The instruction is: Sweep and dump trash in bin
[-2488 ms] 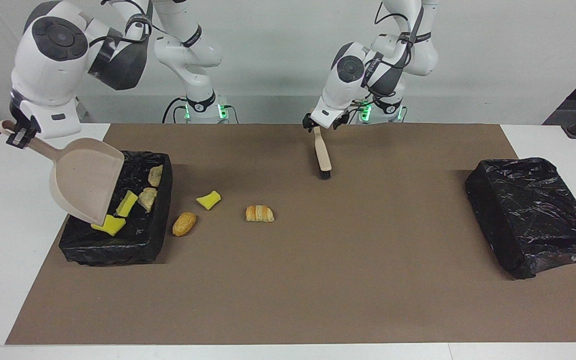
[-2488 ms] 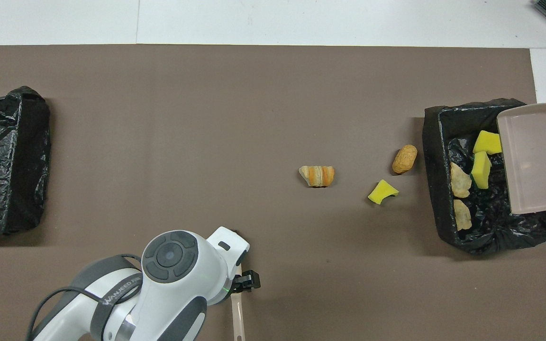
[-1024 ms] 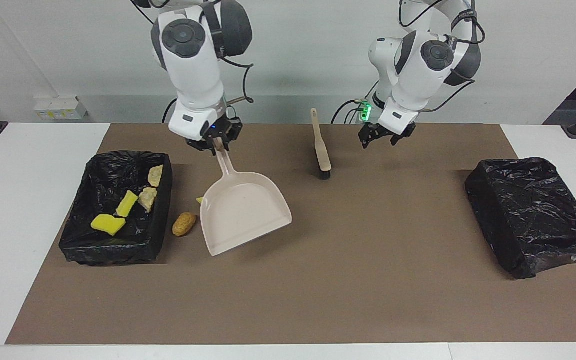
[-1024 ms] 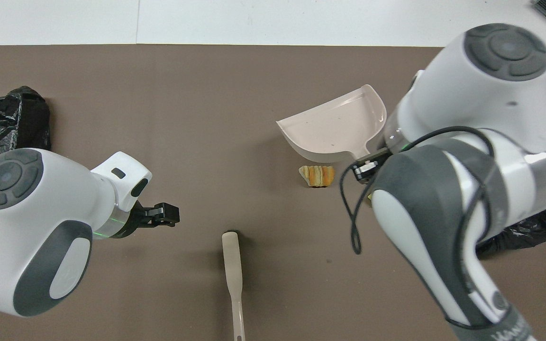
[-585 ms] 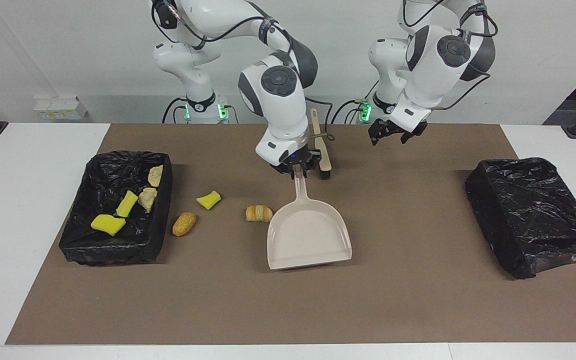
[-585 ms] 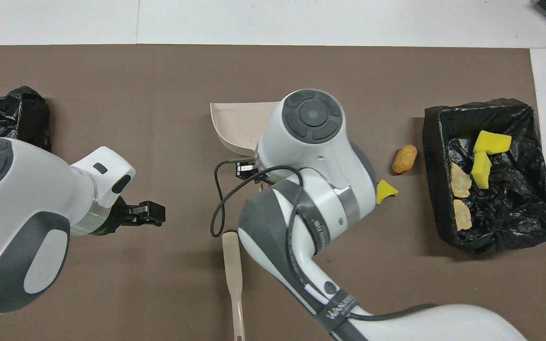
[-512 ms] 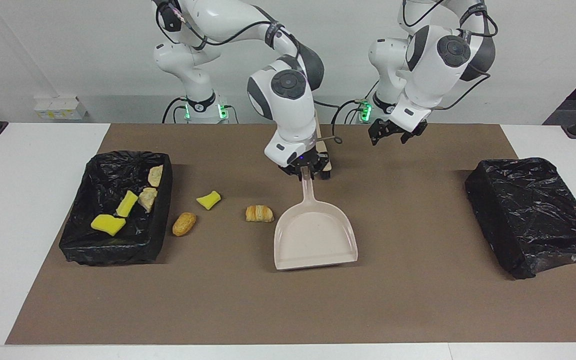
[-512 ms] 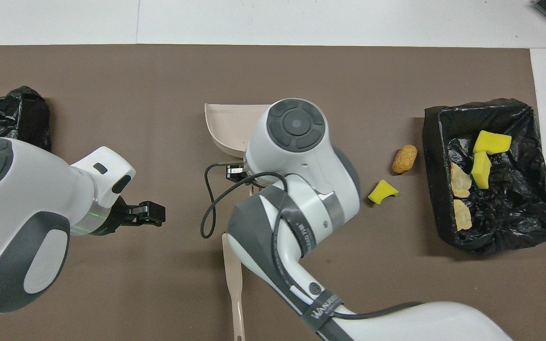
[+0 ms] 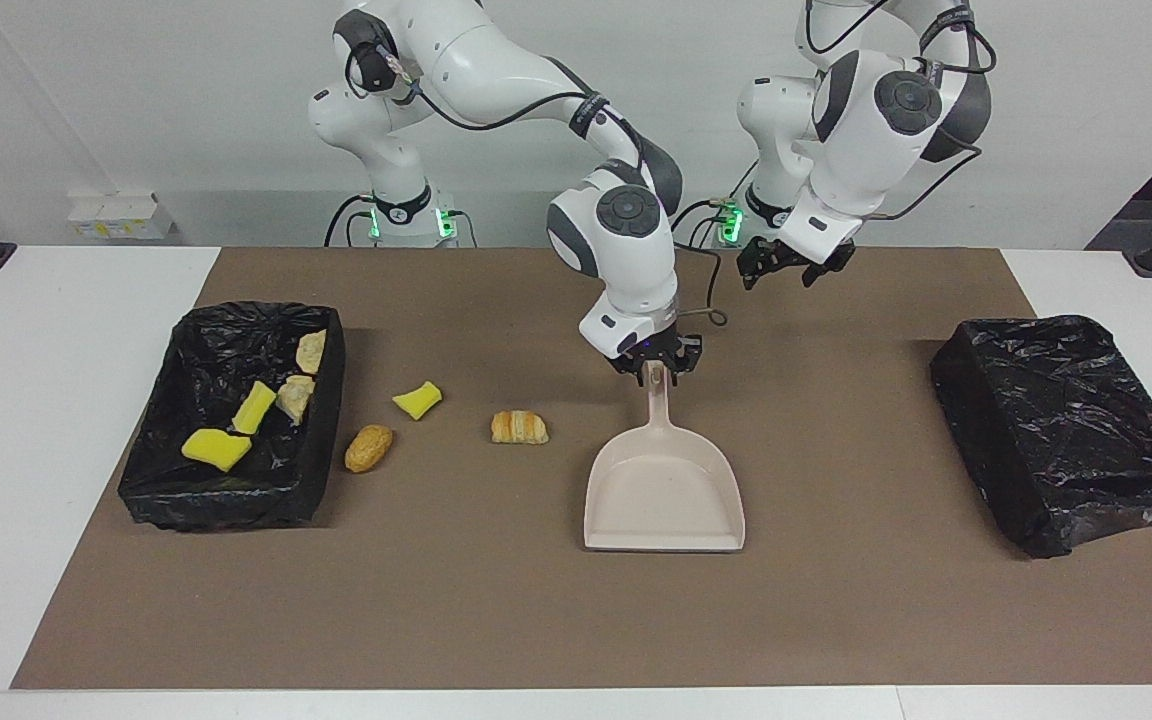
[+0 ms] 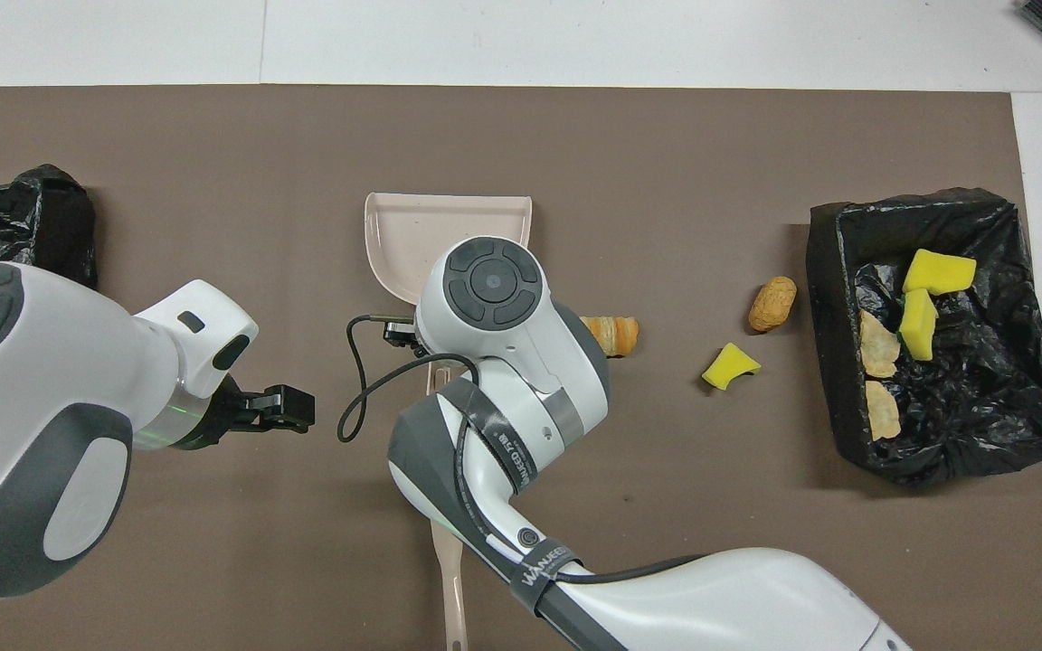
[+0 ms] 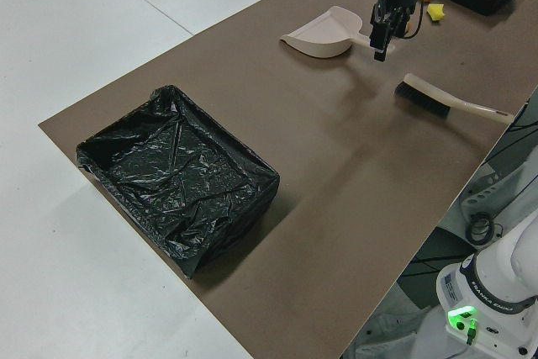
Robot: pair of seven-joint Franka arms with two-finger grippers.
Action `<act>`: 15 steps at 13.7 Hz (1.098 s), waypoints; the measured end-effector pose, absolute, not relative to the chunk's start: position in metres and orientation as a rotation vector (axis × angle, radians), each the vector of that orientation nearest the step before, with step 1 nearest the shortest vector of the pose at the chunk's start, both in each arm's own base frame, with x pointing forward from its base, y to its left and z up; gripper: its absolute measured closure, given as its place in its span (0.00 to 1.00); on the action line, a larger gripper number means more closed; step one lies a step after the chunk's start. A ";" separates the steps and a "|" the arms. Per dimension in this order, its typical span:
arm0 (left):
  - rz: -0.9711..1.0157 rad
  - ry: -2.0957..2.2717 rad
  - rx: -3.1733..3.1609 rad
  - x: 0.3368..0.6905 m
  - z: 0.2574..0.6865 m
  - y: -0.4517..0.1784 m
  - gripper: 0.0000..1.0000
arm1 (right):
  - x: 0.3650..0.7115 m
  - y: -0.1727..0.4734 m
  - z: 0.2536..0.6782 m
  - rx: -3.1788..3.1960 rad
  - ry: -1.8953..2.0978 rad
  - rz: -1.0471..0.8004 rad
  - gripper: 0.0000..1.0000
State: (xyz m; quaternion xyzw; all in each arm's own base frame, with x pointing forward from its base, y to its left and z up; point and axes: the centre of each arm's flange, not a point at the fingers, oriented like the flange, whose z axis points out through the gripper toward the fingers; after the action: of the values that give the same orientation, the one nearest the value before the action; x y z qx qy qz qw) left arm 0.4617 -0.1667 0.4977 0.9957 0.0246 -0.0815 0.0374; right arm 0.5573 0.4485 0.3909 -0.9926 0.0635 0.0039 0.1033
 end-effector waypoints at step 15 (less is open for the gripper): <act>-0.009 0.065 3.000 0.535 0.423 -0.302 0.00 | 0.430 0.344 0.468 -3.026 -0.123 0.301 0.00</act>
State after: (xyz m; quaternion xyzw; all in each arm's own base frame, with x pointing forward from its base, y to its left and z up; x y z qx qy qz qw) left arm 0.5354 -0.3016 0.4227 0.9973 0.0214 -0.0030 0.0703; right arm 0.4298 0.3444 0.4684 -0.9931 -0.0405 0.0989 0.0492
